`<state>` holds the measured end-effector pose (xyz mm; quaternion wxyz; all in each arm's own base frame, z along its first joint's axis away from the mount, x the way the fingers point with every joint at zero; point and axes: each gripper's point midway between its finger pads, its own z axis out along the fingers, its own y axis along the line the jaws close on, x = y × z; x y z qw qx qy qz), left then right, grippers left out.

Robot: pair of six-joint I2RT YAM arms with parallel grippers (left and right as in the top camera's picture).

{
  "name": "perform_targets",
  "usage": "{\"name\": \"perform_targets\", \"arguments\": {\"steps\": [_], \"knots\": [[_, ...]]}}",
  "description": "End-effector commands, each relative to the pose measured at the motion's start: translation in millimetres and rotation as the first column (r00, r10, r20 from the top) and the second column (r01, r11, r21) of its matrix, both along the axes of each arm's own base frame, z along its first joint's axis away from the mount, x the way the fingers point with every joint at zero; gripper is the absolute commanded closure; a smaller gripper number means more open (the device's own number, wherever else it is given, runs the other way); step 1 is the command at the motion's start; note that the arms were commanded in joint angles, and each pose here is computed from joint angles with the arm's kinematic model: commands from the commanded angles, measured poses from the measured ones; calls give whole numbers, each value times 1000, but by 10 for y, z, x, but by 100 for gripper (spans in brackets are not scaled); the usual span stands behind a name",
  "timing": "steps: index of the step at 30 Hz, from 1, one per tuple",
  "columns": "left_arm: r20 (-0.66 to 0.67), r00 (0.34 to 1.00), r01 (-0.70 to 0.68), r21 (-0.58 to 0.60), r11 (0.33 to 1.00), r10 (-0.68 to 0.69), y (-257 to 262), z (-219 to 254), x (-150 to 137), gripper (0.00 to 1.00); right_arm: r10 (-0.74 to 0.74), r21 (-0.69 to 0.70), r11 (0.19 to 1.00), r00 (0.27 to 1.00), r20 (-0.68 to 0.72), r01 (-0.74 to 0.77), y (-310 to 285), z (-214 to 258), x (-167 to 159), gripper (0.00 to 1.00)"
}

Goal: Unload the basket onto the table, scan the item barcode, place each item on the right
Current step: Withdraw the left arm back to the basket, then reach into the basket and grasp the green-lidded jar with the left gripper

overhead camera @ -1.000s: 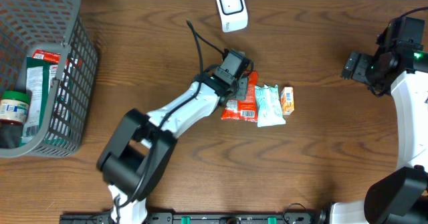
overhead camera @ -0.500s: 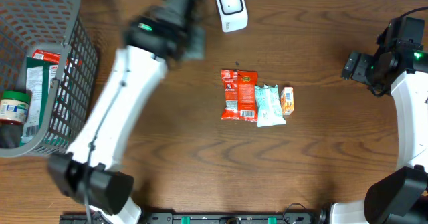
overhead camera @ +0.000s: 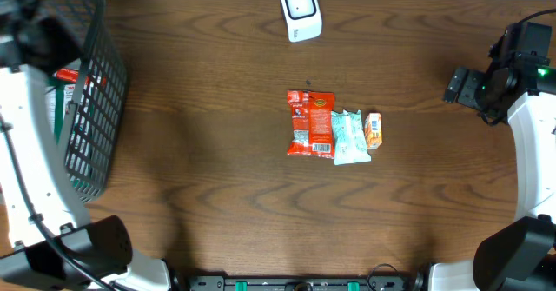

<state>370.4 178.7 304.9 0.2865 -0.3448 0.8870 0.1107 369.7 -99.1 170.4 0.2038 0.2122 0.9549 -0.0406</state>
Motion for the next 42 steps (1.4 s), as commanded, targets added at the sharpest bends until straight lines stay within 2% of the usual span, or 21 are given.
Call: {"name": "perform_targets", "arguments": {"steps": [1, 7, 11, 18, 23, 29, 42], "knots": [[-92, 992, -85, 8, 996, 86, 471, -244, -288, 29, -2, -7, 1000, 1000, 9, 2, -14, 39, 12, 1], [-193, 961, -204, -23, 979, 196, 971, -627, -601, 27, -2, -7, 1000, 1000, 9, 2, -14, 39, 12, 1], [-256, 944, -231, -53, 972, 210, 1168, -881, -716, 23, -2, -7, 1000, 1000, 9, 2, -13, 39, 12, 1], [-372, 927, -93, -106, 990, 48, 1245, -1324, -644, 15, -2, -7, 1000, 1000, 9, 2, -14, 39, 12, 1], [-435, 900, -49, -143, 988, -18, 1286, -1653, -596, 15, -2, -7, 1000, 1000, 9, 2, -13, 39, 11, 1], [-506, 852, 38, -194, 980, -133, 1309, -2031, -569, 19, -2, -7, 1000, 1000, 9, 2, -13, 39, 12, 1], [-505, 837, 140, -172, 975, -210, 1415, -2126, -459, 22, -2, -7, 1000, 1000, 9, 2, -14, 39, 12, 1]]}}
